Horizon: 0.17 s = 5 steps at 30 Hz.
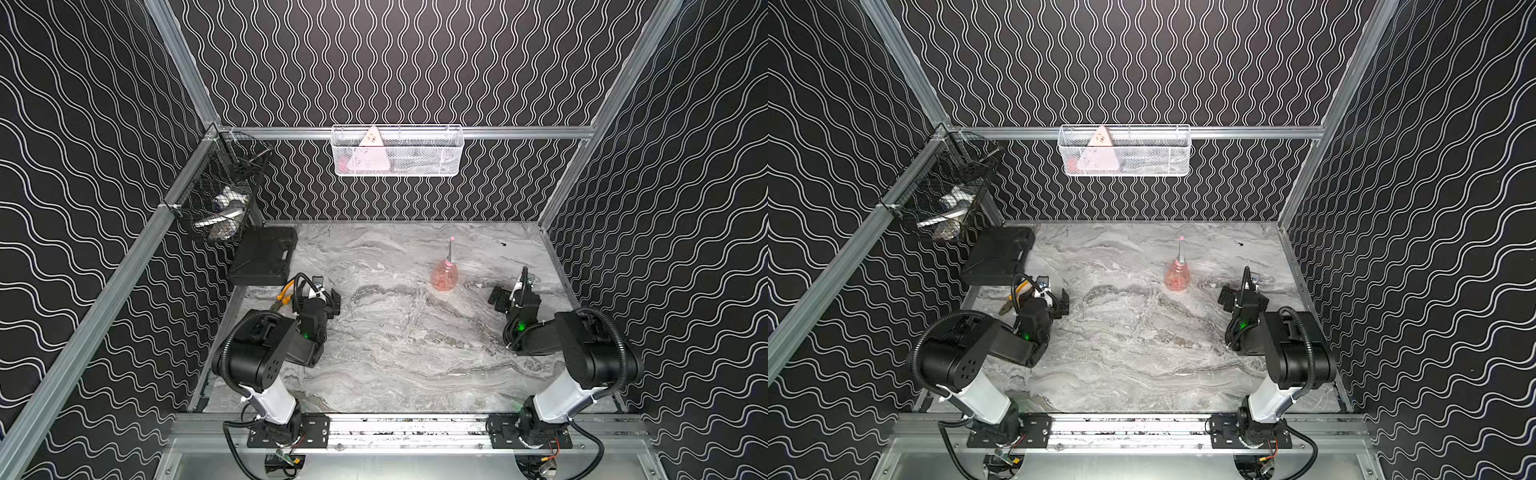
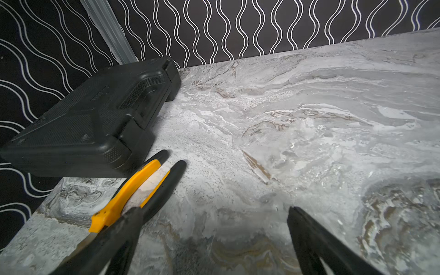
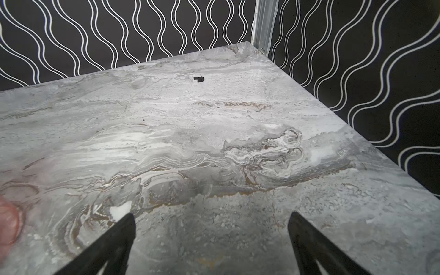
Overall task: Attach spray nozzles to spray bottles
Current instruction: Reset both arms
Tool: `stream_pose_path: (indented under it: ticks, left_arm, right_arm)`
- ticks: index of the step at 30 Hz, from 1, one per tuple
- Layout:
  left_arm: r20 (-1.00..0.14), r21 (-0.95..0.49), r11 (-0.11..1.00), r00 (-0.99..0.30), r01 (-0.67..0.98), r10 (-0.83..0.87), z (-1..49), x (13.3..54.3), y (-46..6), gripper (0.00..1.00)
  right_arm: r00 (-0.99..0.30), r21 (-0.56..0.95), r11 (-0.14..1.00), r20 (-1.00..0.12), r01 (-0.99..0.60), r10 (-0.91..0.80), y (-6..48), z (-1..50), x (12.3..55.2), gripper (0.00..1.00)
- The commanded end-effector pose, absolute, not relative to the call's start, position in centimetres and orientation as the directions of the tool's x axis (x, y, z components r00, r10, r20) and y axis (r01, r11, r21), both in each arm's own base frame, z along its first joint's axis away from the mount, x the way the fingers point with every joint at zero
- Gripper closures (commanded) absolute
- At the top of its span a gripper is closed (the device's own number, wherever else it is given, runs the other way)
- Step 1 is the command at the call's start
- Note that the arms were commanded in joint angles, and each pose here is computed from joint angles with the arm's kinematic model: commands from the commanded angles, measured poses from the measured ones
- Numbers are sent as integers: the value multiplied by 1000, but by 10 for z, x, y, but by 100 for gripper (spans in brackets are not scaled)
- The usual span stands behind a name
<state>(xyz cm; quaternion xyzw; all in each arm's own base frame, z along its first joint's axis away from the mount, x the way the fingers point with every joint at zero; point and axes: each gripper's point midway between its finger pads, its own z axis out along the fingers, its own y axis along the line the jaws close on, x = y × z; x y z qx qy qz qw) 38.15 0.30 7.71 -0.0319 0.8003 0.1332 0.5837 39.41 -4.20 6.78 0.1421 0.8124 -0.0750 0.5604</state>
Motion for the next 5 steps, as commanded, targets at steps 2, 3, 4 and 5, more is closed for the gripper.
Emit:
stream_pose_path:
  ticks: [2, 3, 4, 5]
  left_arm:
    - [-958, 149, 966, -273, -212, 88, 87, 386, 2, 1]
    - [-959, 149, 966, -270, -211, 89, 88, 386, 2, 1]
    - [-958, 150, 966, -272, -211, 89, 87, 386, 2, 1]
    - [-958, 149, 966, -272, -210, 88, 87, 386, 2, 1]
  right_arm:
    - [-298, 50, 951, -944, 305, 145, -41, 76, 399, 0]
    - [-296, 53, 951, -944, 304, 147, -40, 77, 399, 0]
    - [-295, 52, 951, -944, 305, 146, -41, 77, 399, 0]
    - [-291, 52, 951, -946, 305, 145, -41, 78, 398, 0]
